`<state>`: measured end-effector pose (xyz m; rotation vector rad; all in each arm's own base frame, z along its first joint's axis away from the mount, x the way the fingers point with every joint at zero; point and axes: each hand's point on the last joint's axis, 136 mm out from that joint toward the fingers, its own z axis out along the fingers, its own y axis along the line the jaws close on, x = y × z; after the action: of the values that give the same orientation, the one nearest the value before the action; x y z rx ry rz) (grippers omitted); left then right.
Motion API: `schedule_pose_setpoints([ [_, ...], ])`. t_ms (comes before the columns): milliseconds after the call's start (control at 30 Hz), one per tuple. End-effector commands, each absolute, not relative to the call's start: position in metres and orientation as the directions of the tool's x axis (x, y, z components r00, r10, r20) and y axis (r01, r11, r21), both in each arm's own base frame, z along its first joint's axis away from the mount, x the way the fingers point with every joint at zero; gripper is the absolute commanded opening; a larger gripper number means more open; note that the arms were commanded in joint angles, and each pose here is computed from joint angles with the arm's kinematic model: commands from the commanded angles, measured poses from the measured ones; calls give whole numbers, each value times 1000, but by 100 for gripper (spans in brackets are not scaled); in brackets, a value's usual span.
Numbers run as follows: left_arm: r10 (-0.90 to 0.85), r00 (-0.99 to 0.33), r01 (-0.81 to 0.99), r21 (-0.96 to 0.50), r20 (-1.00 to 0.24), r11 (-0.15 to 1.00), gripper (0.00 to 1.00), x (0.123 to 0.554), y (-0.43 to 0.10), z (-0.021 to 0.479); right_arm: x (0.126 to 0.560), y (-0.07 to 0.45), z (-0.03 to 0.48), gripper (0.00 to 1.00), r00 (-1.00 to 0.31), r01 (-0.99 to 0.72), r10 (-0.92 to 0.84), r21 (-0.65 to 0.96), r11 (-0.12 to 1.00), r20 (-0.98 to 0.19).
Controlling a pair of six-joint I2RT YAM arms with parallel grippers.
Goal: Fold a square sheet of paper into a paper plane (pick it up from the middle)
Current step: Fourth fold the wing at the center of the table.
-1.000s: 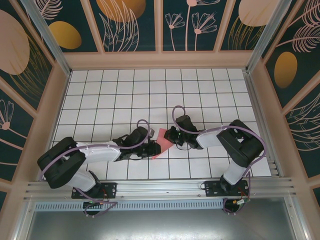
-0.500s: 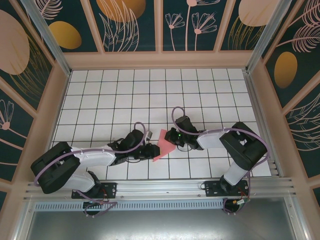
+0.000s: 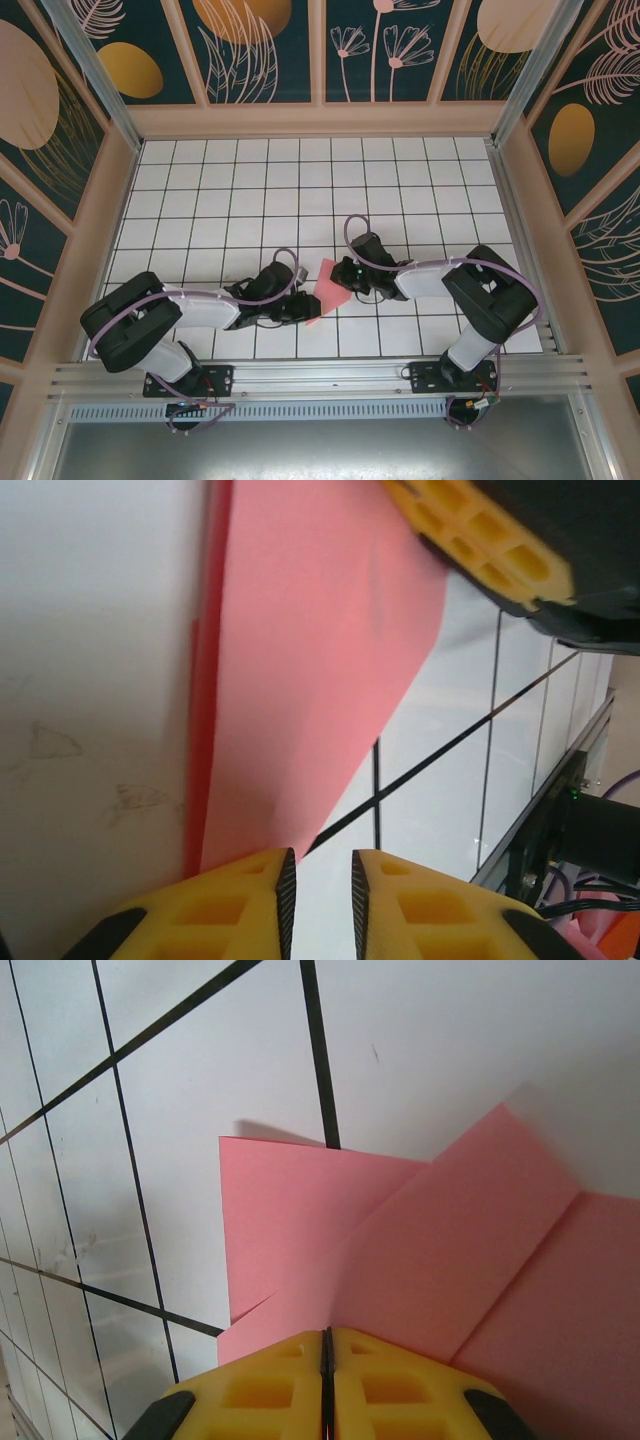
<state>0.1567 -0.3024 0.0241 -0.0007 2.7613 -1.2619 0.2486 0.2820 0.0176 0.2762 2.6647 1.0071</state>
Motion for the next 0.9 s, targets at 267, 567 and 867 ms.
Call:
schedule_pose_setpoints([
  [267,49,-998,7,-733,36,680,22,101,-280,-4,239,268,-3,12,-950,102,254,586,804,-182],
  [567,-56,-997,-7,-702,-46,712,22,107,-251,17,239,277,1,12,-959,29,189,588,808,-213],
  [867,-237,-941,10,-722,-241,692,32,152,-241,65,238,319,36,13,-933,-244,-23,586,773,-359],
])
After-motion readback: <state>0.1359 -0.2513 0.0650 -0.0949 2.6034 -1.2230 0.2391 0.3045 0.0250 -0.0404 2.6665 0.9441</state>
